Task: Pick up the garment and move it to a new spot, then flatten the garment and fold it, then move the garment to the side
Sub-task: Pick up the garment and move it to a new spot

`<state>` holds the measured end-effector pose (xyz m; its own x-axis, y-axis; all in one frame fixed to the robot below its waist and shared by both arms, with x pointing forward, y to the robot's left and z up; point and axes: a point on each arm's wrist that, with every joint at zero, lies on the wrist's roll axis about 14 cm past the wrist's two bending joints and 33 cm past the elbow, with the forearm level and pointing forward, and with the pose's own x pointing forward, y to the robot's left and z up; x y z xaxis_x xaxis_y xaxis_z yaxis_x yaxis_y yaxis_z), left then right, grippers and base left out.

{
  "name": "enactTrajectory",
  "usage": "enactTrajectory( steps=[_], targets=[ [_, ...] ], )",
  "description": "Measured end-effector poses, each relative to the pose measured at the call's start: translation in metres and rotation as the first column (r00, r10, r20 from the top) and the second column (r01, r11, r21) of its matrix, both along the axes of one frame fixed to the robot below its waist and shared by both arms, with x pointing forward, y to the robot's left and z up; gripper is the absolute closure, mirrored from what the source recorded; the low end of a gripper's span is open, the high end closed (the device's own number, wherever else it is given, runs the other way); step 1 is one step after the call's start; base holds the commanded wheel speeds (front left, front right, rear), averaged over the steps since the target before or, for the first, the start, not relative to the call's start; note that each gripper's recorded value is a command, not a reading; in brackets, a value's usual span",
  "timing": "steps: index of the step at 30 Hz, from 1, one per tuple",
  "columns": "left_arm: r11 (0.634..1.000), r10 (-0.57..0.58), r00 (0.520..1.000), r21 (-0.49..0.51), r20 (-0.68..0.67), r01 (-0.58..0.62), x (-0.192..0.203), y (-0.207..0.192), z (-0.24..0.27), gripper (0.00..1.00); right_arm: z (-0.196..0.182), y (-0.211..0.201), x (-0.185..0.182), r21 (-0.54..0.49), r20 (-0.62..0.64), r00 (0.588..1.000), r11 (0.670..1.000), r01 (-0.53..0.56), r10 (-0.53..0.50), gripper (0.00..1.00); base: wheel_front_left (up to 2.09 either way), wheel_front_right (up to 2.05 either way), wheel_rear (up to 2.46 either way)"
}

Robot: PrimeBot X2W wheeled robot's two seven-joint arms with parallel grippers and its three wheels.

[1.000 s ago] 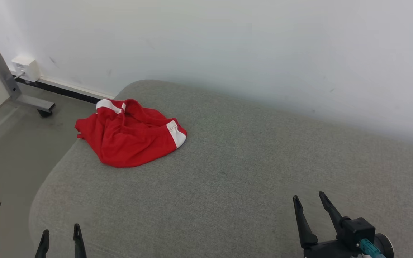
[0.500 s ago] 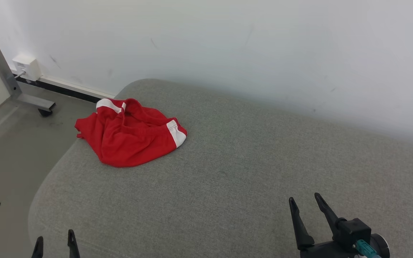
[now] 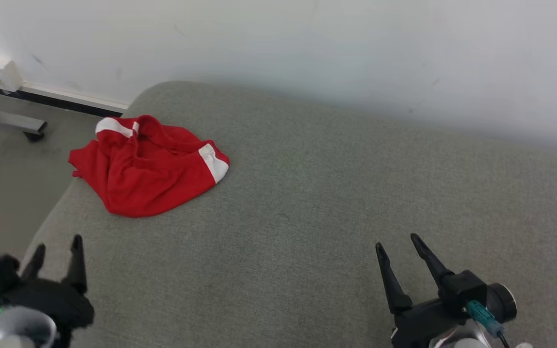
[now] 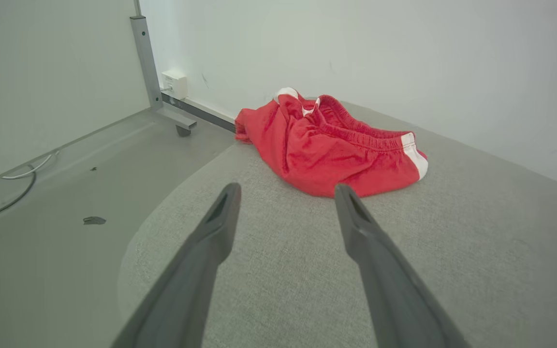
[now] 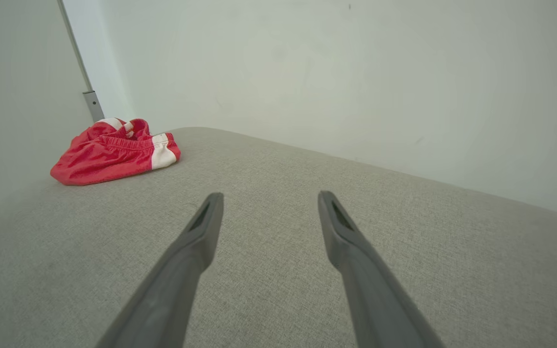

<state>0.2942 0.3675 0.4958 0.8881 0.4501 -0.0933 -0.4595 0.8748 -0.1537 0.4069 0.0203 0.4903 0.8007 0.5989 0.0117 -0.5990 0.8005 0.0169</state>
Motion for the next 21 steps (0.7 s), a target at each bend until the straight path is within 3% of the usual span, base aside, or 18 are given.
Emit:
enactTrajectory(
  steps=[7, 12, 17, 21],
  targets=[
    [0.989, -0.008, 0.996, -0.150, -0.089, -0.006, 0.061, 0.037, 0.013, 0.00, 0.013, 0.002, 0.024, -0.006, 0.049, 0.999, 1.000, -0.024, 0.024, 0.00, 0.00, 0.00, 0.00],
    [0.968, -0.030, 0.984, -0.251, -0.176, -0.016, 0.100, 0.045, 0.006, 0.00, 0.001, -0.007, 0.037, -0.024, 0.031, 0.999, 1.000, -0.015, 0.016, 0.00, 0.00, 0.00, 0.00],
    [0.943, -0.021, 0.948, -0.323, -0.317, -0.087, 0.125, 0.060, -0.027, 0.00, -0.018, -0.028, 0.050, -0.035, -0.005, 1.000, 0.999, 0.027, -0.027, 0.00, 0.00, 0.00, 0.00],
    [0.925, -0.041, 0.912, -0.361, -0.408, -0.120, 0.141, 0.049, -0.060, 0.00, -0.035, -0.049, 0.056, -0.055, -0.039, 0.996, 0.996, 0.074, -0.076, 0.00, 0.00, 0.00, 0.00]
  ],
)
